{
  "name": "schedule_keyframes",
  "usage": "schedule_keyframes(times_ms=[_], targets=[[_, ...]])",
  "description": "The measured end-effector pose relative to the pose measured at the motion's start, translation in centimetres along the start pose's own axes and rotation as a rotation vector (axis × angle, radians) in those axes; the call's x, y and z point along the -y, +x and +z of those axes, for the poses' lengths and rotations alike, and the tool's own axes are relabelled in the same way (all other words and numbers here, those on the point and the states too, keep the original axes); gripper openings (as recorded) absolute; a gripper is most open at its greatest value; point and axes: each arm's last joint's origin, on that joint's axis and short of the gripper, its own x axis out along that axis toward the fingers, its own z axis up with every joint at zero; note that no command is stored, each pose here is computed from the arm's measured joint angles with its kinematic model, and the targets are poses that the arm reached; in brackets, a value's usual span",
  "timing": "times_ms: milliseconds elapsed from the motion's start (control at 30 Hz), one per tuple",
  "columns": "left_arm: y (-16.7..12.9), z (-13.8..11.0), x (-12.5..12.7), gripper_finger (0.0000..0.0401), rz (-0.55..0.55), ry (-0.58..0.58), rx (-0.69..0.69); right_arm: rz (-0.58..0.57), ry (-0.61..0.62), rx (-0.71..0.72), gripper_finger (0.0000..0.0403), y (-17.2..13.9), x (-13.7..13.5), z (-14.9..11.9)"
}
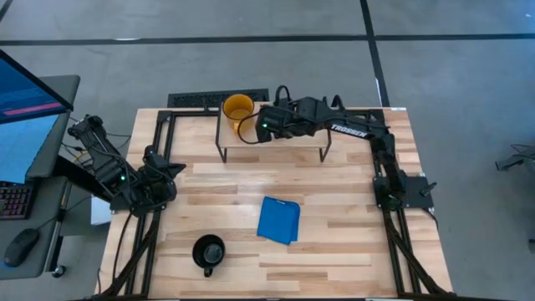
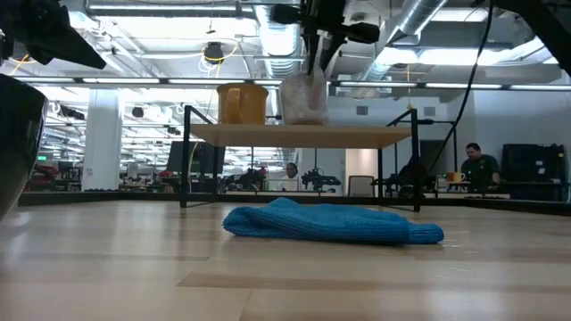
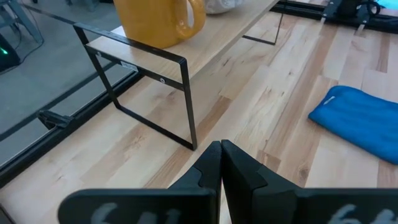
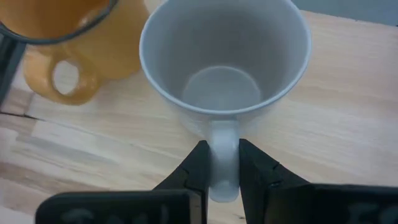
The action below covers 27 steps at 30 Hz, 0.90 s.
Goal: Stack small to large cups/mugs on shelf
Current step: Put the white mug on the shelf
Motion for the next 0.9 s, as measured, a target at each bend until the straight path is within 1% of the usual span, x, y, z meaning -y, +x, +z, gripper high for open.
schedule_keyframes(times_ms=[133,400,567,667,900], targets=[[0.0,0.0,0.0,0.0,0.0,0.005,0.0,-0.006,0.02,0.006,0.0068,0.9,-0.6,-0.1],[0.0,0.0,0.0,0.0,-0.004,0.012,-0.012,-0.023,0.012,-0.009,0.0068,2.9,-1.7,-0.5],[0.0,0.0,0.1,0.0,-0.003,0.016,-0.013,0.01,0.027,0.01,0.0068,3.2,-2.2,-0.4],[0.0,0.0,0.0,0.0,-0.004,0.015,-0.014,0.011,0.03,0.009,0.0068,3.2,-2.2,-0.4],[0.0,-0.1,0.1,0.0,-0.006,0.015,-0.02,0.016,0.089,0.013,0.0068,3.2,-2.3,-0.4]])
